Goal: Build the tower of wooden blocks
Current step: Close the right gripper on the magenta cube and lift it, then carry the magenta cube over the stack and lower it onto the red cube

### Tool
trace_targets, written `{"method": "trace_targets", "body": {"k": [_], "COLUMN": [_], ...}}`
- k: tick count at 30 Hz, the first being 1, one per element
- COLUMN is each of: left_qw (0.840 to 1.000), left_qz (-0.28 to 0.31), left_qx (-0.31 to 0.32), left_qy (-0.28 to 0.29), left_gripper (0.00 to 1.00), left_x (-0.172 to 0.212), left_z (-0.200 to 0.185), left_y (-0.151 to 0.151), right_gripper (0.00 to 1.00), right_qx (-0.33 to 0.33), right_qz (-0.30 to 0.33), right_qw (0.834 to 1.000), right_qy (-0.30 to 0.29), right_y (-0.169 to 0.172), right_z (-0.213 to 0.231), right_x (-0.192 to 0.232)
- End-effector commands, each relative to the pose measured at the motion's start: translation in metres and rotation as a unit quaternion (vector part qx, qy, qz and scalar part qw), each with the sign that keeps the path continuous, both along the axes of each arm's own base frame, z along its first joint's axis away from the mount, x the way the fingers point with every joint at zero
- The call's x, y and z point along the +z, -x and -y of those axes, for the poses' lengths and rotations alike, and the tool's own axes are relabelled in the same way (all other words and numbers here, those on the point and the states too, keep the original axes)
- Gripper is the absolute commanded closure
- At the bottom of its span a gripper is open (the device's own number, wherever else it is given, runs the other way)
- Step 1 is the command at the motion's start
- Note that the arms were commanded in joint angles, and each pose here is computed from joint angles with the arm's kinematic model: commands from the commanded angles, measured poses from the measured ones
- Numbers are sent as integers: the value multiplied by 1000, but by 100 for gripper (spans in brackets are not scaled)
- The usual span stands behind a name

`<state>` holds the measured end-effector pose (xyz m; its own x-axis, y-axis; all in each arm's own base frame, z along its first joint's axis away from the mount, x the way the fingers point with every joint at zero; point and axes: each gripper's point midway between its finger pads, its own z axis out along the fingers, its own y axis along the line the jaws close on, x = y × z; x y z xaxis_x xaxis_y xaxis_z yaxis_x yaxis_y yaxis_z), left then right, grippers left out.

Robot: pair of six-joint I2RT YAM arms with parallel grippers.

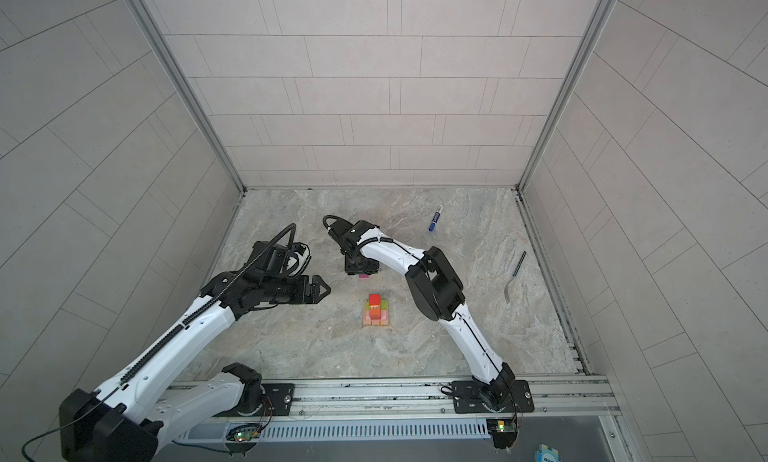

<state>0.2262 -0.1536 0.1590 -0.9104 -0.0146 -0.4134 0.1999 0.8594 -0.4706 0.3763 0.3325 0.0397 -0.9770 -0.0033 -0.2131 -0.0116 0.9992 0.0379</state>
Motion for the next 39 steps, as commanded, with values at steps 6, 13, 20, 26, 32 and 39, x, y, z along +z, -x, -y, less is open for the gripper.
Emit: {"method": "trace_targets", "body": {"k": [6,13,20,26,32,39], "left_qw": [1000,1000,1000,1000,1000,1000], "left_qz": [5,5,5,6,8,10], "left_qx": [1,1,1,1,1,0], "left_qy": [6,7,7,7,7,8], "left_gripper": [12,12,12,12,12,12], "left_x": [0,-1,0,0,0,2], "left_z": [0,0,0,0,0,0], "left_y": [0,0,0,0,0,0], "right_gripper": [56,65,74,78,78,78], "right_qx": [-11,-8,-5,3,11,24], "right_qz": [-10,-7,1,9,26,39], "right_qw": [1000,1000,1000,1000,999,999], "right_qy": [10,11,11,17,18,15], "right_y": [4,3,0,1,3,15], "right_z": [5,6,9,13,20,32], "right_x": [-10,-7,3,18,49,94]}}
